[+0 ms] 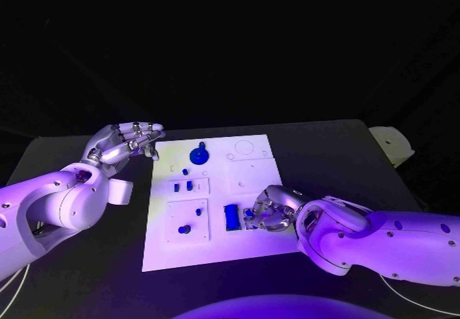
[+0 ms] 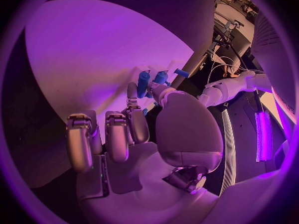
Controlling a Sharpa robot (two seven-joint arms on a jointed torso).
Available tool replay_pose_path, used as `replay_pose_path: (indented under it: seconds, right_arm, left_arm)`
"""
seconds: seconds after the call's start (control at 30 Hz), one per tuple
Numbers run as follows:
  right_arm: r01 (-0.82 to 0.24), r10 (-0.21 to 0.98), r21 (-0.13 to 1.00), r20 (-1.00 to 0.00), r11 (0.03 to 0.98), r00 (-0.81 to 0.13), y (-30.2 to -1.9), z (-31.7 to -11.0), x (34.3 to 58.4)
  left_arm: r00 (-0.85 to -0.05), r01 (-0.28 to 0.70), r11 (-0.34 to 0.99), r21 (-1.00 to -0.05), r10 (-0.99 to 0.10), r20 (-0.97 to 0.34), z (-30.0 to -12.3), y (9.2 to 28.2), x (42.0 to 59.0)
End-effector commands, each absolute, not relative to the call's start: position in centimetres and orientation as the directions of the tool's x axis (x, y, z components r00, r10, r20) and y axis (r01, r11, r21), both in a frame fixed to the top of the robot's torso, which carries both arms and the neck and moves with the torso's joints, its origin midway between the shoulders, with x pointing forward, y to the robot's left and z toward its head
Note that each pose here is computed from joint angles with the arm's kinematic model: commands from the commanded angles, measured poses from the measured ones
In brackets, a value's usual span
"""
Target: Assemble the parts on the task board
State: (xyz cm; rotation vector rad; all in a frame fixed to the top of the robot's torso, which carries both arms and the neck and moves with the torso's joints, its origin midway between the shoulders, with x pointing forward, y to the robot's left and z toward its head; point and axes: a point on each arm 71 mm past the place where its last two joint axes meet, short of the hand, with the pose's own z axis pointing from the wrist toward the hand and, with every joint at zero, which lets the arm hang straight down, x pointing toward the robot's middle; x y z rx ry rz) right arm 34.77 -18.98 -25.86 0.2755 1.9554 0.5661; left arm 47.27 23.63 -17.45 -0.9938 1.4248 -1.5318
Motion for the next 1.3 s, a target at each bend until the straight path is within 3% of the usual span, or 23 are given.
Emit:
replay_pose_path:
  seconds: [0.03, 1.3]
  right_arm:
    - [-0.079, 0.401, 0.48, -0.802, 0.873, -0.442, -18.83, -25.94, 34.78]
    - [-0.112, 0.398, 0.482, -0.815, 0.869, -0.42, -19.2, -25.53, 34.5]
  left_arm:
    - [-0.383, 0.044, -0.054, -0.998, -0.923, 0.033, -17.35, 23.43, 47.17]
    - [-0.38, 0.043, -0.052, -0.998, -0.924, 0.032, -17.34, 23.59, 47.14]
